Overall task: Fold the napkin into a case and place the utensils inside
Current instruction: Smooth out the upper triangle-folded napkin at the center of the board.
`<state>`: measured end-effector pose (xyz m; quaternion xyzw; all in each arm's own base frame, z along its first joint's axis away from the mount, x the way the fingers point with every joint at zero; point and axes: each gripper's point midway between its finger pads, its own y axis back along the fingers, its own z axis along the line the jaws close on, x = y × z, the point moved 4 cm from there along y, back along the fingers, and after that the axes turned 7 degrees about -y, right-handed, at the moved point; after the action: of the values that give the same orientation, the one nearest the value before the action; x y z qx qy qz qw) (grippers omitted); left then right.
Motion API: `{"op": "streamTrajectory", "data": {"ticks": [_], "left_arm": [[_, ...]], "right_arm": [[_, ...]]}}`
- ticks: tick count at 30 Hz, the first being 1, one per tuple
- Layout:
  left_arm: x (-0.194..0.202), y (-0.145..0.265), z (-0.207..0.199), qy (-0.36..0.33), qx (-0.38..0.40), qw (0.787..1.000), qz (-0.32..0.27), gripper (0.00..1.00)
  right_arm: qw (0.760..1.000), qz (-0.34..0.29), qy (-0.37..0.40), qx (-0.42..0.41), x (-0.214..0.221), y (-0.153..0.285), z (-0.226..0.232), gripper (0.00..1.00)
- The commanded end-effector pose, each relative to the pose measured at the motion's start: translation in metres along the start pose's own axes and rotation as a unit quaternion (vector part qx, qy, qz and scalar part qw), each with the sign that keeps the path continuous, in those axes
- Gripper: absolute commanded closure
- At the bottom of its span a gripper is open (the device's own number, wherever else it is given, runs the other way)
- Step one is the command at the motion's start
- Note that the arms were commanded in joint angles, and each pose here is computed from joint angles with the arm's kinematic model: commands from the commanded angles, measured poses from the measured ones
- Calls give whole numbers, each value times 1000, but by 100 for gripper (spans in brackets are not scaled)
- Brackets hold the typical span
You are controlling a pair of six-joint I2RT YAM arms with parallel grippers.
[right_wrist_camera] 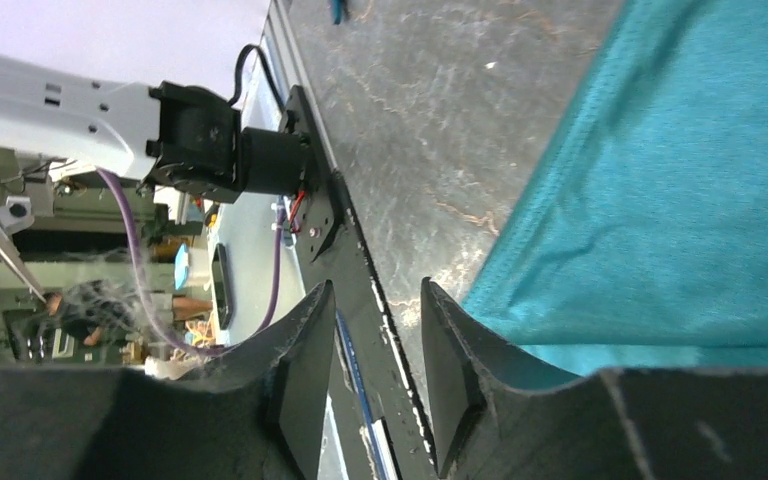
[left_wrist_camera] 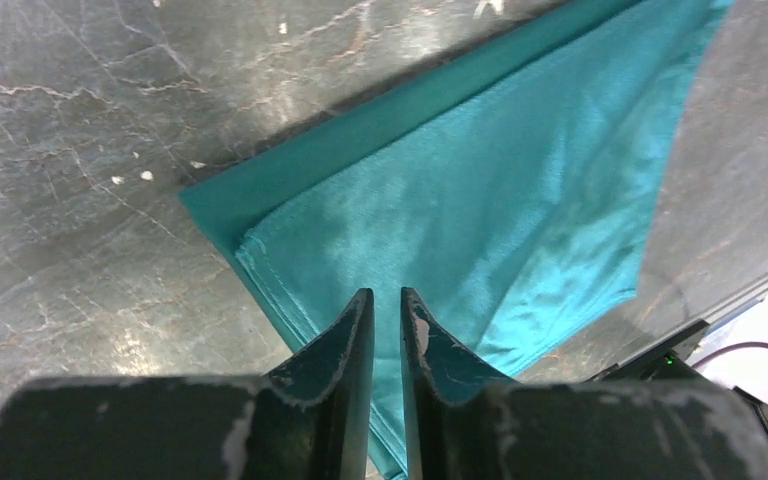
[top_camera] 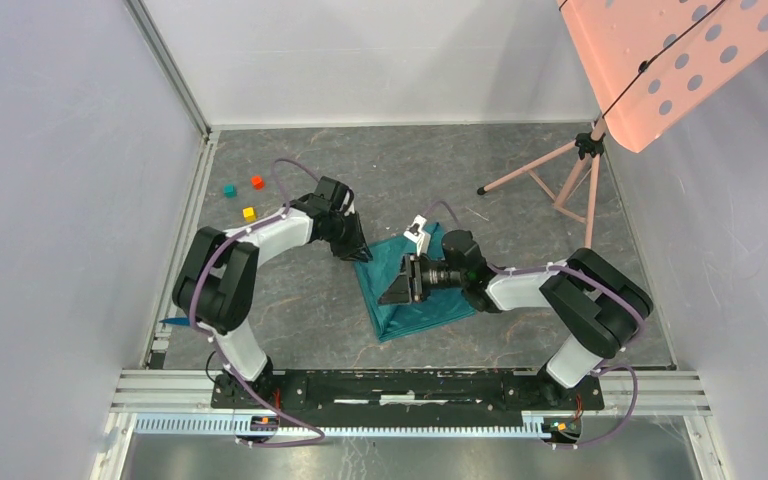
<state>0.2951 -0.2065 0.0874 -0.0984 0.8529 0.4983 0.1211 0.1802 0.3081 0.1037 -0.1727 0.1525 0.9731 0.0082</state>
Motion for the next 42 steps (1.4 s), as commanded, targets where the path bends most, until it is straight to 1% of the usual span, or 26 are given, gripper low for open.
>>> {"op": "streamTrajectory", "data": {"ticks": [1,6,8,11,19,26,35,39,42], "left_arm": [[-10,-8,4,15,0,1000,-10,79],[-12,-17,26,24,-28,999,-8,80],[-14,-20,32,30,-27,999,-4,80],[-15,-25,36,39,-18,999,2,82],[-21,-28,42,38,-34,999,0,82],[-18,-33,46,41,-37,998,6,82],[-18,-34,52,50,-45,998,5,82],[-21,-32,52,52,-44,998,5,82],[-25,-25,48,47,-41,998,-3,82]], "right_arm": [[1000,-1,12,-27,6,-7,7,60],[1000,20,8,-20,22,-12,-1,62],[999,30,8,-21,29,-16,-3,63],[999,33,6,-19,33,-17,-5,63],[999,36,-1,-14,36,-25,-14,63],[999,46,2,-19,37,-36,-13,63],[997,80,-9,9,62,-45,-36,64],[994,103,19,43,73,-35,-42,64],[988,113,70,75,70,-27,-40,61]]}}
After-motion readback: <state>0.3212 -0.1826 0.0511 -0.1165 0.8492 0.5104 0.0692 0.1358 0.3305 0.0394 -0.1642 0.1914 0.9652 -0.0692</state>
